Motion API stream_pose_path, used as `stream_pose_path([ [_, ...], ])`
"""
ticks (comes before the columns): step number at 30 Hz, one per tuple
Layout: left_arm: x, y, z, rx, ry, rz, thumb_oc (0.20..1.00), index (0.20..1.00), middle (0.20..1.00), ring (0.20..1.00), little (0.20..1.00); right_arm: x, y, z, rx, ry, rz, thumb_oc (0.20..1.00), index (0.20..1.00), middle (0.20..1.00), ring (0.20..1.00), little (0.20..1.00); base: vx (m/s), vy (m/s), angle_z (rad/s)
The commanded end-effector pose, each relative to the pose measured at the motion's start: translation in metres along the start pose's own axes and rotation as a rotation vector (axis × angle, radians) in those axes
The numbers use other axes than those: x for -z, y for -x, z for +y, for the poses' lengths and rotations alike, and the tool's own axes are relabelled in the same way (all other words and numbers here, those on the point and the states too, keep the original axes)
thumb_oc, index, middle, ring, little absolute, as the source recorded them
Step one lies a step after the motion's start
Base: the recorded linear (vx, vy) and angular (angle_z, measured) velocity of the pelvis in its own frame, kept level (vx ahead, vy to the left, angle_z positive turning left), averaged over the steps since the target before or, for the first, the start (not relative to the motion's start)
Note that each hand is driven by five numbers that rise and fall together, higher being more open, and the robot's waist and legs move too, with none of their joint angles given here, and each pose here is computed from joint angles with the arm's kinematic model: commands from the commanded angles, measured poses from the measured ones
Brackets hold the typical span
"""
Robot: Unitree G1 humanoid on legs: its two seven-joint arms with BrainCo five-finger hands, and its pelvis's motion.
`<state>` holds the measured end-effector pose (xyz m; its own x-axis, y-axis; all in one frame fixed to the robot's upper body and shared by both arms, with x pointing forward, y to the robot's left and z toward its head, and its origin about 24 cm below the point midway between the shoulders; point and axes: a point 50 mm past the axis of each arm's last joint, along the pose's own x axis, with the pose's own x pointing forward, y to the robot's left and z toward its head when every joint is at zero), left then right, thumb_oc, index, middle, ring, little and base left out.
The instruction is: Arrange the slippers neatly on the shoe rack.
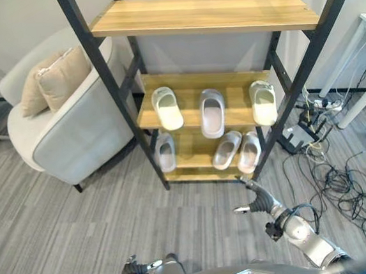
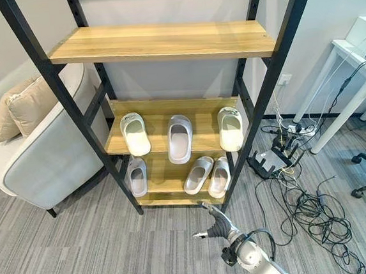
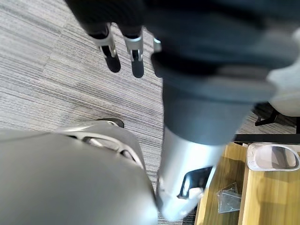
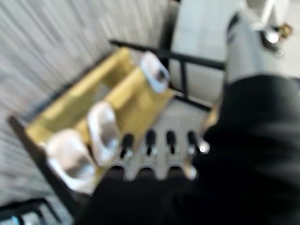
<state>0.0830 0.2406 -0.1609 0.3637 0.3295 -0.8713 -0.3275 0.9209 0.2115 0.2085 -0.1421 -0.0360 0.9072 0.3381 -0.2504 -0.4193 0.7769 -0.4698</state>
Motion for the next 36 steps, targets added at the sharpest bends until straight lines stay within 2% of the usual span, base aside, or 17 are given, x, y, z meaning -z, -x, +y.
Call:
stream_pose_path([
  [1, -0.002, 0.000, -0.004, 0.011, -0.025, -0.016, 1.000, 1.000, 1.000, 1.000, 1.000, -0.059, -0.021, -0.030, 0.159, 0.052, -0.283, 1.000, 1.000, 1.000, 1.000, 1.000, 0.00, 0.000, 0.00],
  [5, -0.003, 0.000, -0.006, 0.012, -0.006, -0.025, 1.000, 1.000, 1.000, 1.000, 1.000, -0.113, -0.026, -0.068, 0.348, 0.202, -0.469, 1.000, 1.000, 1.000, 1.000, 1.000, 0.00, 0.000, 0.00],
  [11, -0.010, -0.001, -0.015, 0.037, -0.023, -0.048, 1.000, 1.000, 1.000, 1.000, 1.000, -0.129, -0.039, -0.097, 0.529, 0.228, -0.462, 1.000, 1.000, 1.000, 1.000, 1.000, -0.01, -0.017, 0.02],
  [17, -0.027, -0.003, -0.017, 0.051, -0.060, -0.098, 1.000, 1.000, 1.000, 1.000, 1.000, -0.145, -0.069, -0.148, 0.733, 0.308, -0.421, 1.000, 1.000, 1.000, 1.000, 1.000, 0.02, 0.007, 0.12],
  [21, -0.035, -0.004, -0.018, 0.052, -0.061, -0.121, 1.000, 1.000, 1.000, 1.000, 1.000, -0.155, -0.079, -0.164, 0.783, 0.361, -0.411, 1.000, 1.000, 1.000, 1.000, 1.000, 0.00, 0.014, 0.01],
  [27, -0.055, -0.006, -0.021, 0.064, -0.071, -0.180, 1.000, 1.000, 1.000, 1.000, 1.000, -0.170, -0.098, -0.180, 0.871, 0.310, -0.380, 1.000, 1.000, 1.000, 1.000, 1.000, -0.01, 0.032, 0.02],
  [36, -0.086, -0.002, -0.052, 0.109, -0.065, -0.298, 1.000, 1.000, 1.000, 1.000, 1.000, -0.201, -0.119, -0.207, 0.893, 0.305, -0.321, 1.000, 1.000, 1.000, 1.000, 1.000, -0.02, 0.048, 0.03],
])
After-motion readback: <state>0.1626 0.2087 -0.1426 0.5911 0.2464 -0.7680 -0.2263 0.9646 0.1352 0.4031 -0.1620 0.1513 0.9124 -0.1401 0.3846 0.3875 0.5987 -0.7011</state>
